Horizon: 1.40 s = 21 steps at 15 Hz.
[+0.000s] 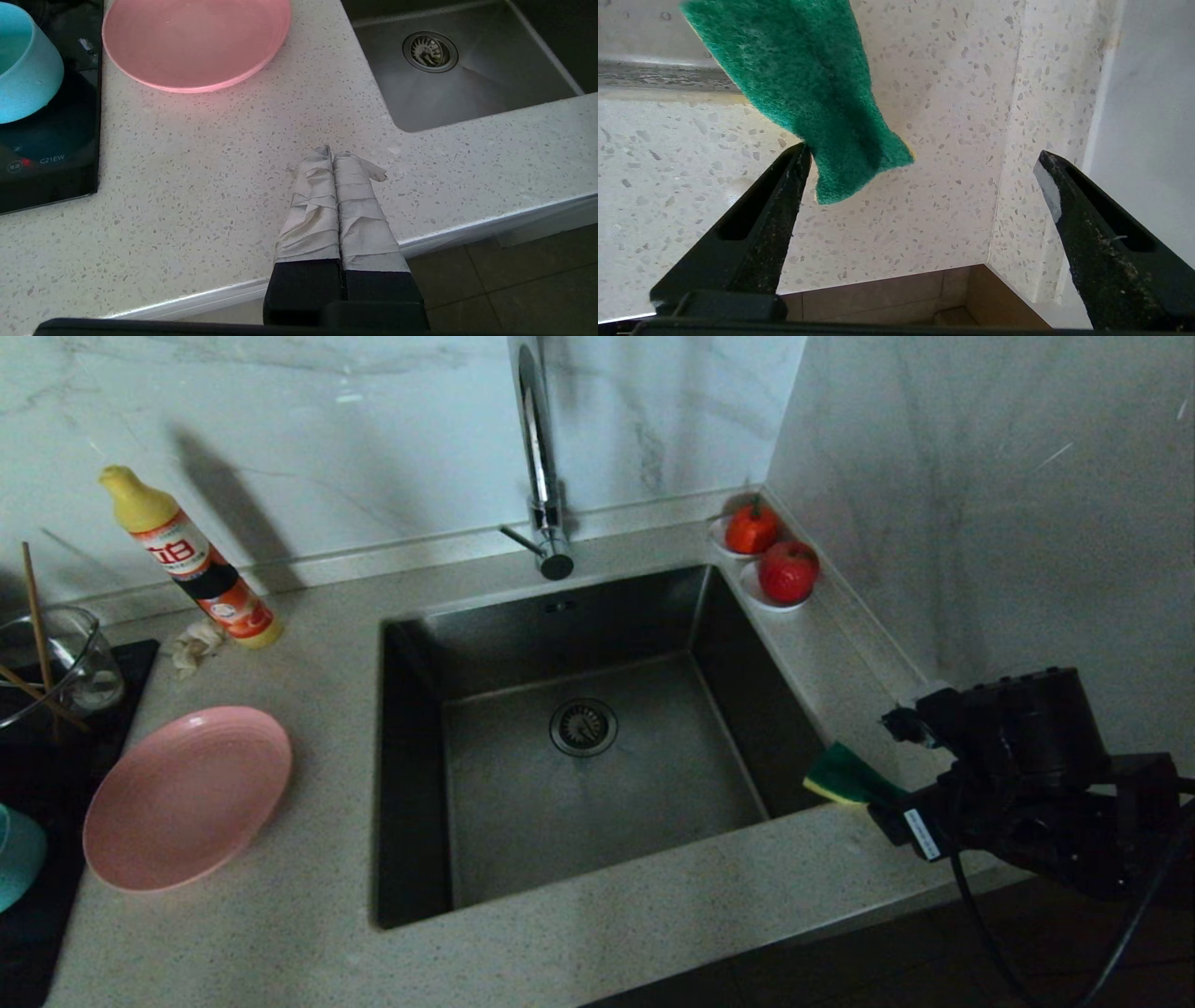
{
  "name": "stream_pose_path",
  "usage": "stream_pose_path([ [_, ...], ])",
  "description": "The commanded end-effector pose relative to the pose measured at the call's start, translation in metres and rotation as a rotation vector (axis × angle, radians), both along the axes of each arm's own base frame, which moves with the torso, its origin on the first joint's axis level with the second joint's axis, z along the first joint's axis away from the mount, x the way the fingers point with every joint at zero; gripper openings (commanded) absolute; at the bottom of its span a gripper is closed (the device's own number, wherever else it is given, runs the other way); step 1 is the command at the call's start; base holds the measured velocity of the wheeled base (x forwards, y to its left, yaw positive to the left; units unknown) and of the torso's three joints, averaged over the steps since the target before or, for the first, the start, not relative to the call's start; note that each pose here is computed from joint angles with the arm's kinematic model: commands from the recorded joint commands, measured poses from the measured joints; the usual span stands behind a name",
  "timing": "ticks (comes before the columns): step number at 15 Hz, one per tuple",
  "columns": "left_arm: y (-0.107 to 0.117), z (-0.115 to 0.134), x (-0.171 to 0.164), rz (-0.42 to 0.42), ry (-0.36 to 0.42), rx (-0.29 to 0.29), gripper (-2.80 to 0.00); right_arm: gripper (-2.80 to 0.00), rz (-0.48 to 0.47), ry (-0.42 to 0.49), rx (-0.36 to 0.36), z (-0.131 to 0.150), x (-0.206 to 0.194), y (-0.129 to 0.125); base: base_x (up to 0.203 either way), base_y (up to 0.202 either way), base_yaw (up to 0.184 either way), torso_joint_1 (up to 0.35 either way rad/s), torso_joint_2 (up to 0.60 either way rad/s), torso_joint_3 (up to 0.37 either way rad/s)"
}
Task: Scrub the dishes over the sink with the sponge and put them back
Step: Put down the sponge
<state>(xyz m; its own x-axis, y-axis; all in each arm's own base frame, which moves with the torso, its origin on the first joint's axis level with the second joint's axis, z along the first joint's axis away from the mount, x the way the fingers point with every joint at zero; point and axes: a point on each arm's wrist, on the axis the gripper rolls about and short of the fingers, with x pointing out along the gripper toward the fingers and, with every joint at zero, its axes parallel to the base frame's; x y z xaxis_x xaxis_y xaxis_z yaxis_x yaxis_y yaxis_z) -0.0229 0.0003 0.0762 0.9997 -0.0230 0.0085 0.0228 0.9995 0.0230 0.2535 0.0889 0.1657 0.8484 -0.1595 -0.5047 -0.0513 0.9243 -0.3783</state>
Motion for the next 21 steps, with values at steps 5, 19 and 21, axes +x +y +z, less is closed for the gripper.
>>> stream_pose_path([
  [5,0.0,0.0,0.0,0.0,-0.002,0.0,-2.8,0.0,-0.033,-0.009,-0.002,0.001,0.006,-0.005,0.0,0.0,0.0,0.0,0.0,0.0],
  [19,0.0,0.0,0.0,0.0,-0.002,0.0,-2.8,0.0,-0.056,-0.021,-0.007,0.007,0.002,-0.015,0.0,0.0,0.0,0.0,0.0,0.0],
  [21,0.0,0.0,0.0,0.0,-0.002,0.0,-2.8,0.0,-0.055,-0.026,-0.004,0.009,-0.001,-0.016,0.0,0.0,0.0,0.0,0.0,0.0],
])
